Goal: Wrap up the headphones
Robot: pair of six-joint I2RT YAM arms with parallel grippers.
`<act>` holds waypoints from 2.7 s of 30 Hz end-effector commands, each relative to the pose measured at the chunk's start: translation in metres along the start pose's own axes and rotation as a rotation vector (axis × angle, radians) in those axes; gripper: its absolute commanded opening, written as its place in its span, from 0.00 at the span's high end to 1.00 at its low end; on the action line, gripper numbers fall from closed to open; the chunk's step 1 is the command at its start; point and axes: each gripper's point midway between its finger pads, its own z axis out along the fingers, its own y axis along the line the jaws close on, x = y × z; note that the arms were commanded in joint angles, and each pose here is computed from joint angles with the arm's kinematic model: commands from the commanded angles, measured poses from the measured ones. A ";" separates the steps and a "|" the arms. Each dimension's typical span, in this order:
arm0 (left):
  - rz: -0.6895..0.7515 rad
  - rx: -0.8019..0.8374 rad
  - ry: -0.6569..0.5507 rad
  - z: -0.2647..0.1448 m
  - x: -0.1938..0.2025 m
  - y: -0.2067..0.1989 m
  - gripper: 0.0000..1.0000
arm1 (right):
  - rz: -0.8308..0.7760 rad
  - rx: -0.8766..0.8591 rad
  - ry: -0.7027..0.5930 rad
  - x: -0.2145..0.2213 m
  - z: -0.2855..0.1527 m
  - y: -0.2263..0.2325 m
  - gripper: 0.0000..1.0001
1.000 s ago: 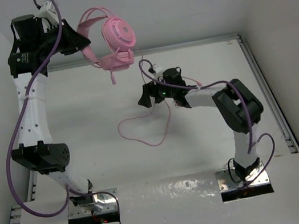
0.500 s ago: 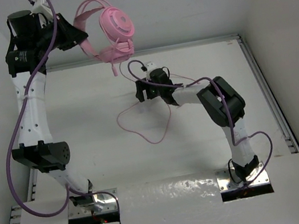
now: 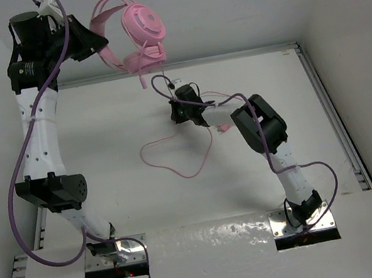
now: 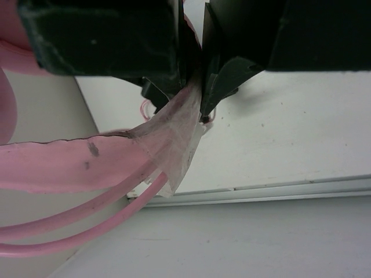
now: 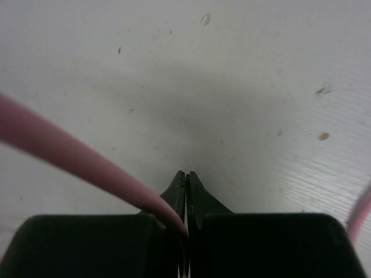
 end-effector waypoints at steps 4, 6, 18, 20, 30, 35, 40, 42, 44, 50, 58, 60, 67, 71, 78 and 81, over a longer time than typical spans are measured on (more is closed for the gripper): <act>-0.228 -0.009 -0.074 0.026 -0.020 0.040 1.00 | -0.119 -0.257 0.134 0.003 -0.034 0.102 1.00; -0.239 -0.066 -0.094 0.039 -0.023 0.067 1.00 | -0.228 -0.366 0.171 0.013 -0.068 0.143 1.00; -0.164 -0.255 -0.064 0.104 0.012 0.165 1.00 | -0.491 -0.792 0.299 0.037 -0.156 0.265 1.00; -0.031 -0.394 -0.044 0.101 0.021 0.194 1.00 | -0.517 -0.787 0.262 0.015 -0.170 0.274 1.00; 0.483 -0.635 0.220 0.096 0.102 0.240 1.00 | -0.557 -0.594 -0.032 -0.134 -0.245 0.252 1.00; 0.672 -0.550 0.262 0.089 0.120 0.222 1.00 | -0.396 -0.305 -0.058 -0.199 -0.245 0.144 1.00; 0.784 -0.374 0.315 0.087 0.133 0.186 1.00 | -0.488 0.061 0.005 -0.199 -0.239 0.062 1.00; 0.805 -0.353 0.340 0.086 0.136 0.184 1.00 | -0.560 0.172 0.022 -0.202 -0.240 0.037 1.00; 0.813 -0.309 0.372 0.084 0.141 0.176 1.00 | -0.576 0.331 0.027 -0.208 -0.245 -0.001 1.00; 0.782 -0.134 0.458 0.074 0.153 0.133 1.00 | -0.426 0.419 -0.105 -0.249 -0.247 -0.051 1.00; 0.551 -0.003 0.399 0.048 0.122 0.057 1.00 | -0.289 0.210 -0.219 -0.238 -0.190 -0.045 0.99; 0.491 0.039 0.361 0.040 0.109 0.034 1.00 | -0.254 0.145 -0.246 -0.236 -0.175 -0.037 0.83; 0.399 0.024 0.198 0.023 0.057 -0.005 1.00 | -0.037 -0.215 -0.217 -0.178 -0.110 0.012 0.20; 0.345 0.049 0.091 0.013 0.029 -0.029 1.00 | 0.081 -0.253 -0.245 -0.165 -0.082 0.014 0.18; 0.253 0.040 -0.086 0.001 -0.023 -0.053 1.00 | 0.139 -0.338 -0.165 -0.115 -0.051 0.039 0.20; 0.232 0.062 -0.137 0.004 -0.038 -0.061 1.00 | 0.144 -0.306 -0.118 -0.082 -0.041 0.047 0.21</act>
